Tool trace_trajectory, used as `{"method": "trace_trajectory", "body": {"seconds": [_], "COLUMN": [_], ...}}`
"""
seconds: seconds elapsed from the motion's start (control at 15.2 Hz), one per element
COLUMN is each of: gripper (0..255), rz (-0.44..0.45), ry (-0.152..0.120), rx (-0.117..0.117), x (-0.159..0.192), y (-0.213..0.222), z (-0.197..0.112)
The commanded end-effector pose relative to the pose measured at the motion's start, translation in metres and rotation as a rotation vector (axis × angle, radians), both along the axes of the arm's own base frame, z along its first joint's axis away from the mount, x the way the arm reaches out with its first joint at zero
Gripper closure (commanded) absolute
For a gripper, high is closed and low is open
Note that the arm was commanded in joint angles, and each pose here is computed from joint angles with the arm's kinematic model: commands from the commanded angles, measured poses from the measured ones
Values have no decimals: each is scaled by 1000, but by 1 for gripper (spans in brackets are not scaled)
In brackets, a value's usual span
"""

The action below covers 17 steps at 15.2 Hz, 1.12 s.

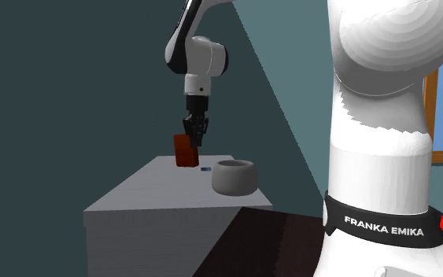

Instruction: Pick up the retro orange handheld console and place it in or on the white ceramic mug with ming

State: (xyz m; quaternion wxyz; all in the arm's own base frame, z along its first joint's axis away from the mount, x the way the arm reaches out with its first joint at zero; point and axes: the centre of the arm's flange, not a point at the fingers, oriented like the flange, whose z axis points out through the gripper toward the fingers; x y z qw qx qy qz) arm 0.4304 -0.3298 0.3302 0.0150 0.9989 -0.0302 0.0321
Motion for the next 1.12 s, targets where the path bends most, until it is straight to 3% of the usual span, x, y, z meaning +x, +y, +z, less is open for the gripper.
{"method": "trace_trajectory", "body": {"seconds": [0.0, 0.92, 1.06], "gripper": [255, 255, 255], "rz": [0, 0, 0], "ry": [0, 0, 0], "rx": [0, 0, 0], "x": [1, 1, -24], "y": [0, 0, -8], "z": [11, 81, 84]}}
